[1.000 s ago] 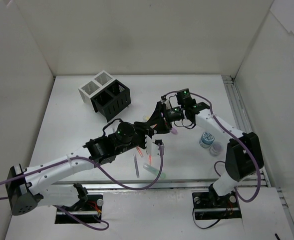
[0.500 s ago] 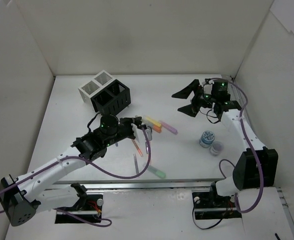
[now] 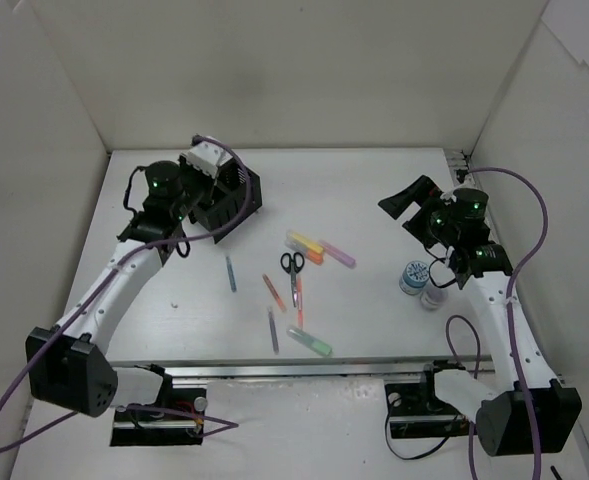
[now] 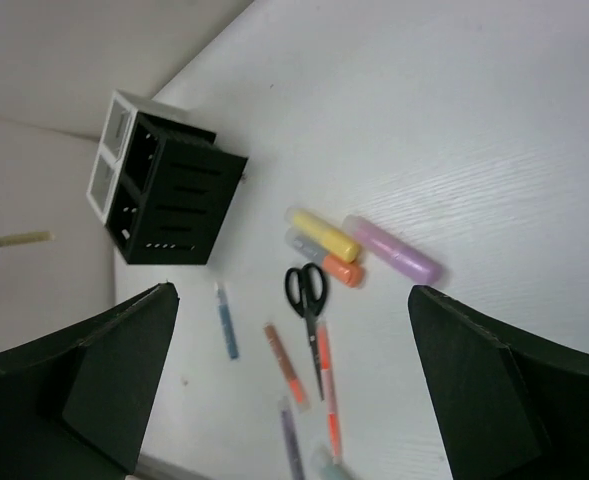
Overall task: Sort the stationery into containers
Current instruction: Place the pen in the storage box.
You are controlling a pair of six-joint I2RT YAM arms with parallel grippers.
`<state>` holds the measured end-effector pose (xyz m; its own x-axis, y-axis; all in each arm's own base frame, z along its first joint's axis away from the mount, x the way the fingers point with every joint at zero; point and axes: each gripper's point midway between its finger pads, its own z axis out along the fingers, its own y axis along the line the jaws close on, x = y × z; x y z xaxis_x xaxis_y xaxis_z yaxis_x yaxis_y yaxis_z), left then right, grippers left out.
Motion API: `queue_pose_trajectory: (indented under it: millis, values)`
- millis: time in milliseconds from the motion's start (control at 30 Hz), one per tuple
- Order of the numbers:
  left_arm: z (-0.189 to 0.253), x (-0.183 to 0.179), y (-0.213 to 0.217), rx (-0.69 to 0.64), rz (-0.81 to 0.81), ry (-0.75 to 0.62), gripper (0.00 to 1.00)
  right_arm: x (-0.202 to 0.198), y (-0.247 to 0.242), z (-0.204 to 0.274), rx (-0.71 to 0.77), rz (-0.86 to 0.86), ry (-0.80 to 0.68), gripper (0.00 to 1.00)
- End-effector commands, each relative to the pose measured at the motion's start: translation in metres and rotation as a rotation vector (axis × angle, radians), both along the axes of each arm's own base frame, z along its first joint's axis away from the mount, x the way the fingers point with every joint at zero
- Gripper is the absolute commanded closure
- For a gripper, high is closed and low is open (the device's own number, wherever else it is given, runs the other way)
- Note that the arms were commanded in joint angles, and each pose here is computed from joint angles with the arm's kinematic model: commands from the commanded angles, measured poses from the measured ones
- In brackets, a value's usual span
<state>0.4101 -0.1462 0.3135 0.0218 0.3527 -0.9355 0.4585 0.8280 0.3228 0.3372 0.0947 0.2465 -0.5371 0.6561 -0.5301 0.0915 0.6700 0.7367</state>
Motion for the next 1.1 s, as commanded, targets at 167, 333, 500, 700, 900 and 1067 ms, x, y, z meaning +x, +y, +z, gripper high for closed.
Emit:
queue_pose_trajectory:
  millis: [167,333,500,700,900,1067]
  values:
    - [0.018,0.073,0.049,-0.328,0.17,0.066,1.0,0.004,-0.037,-0.014,-0.267,-0.106,-0.062,0.02]
    - [-0.01,0.087,0.049,-0.339,0.177,0.136,1.0,0.006,-0.041,-0.03,-0.291,-0.117,-0.014,0.02]
    - [-0.048,0.093,0.057,-0.331,0.243,0.205,0.99,0.008,-0.039,-0.045,-0.291,-0.104,0.028,0.02]
    - [-0.079,0.103,0.058,-0.329,0.282,0.296,0.9,0.008,-0.038,-0.053,-0.29,-0.1,0.053,0.02]
    - [-0.096,0.101,0.057,-0.32,0.286,0.347,0.78,0.005,-0.041,-0.057,-0.301,-0.103,0.06,0.02]
    - [-0.101,0.094,0.054,-0.287,0.299,0.371,0.57,0.0,-0.04,-0.057,-0.304,-0.092,0.062,0.02]
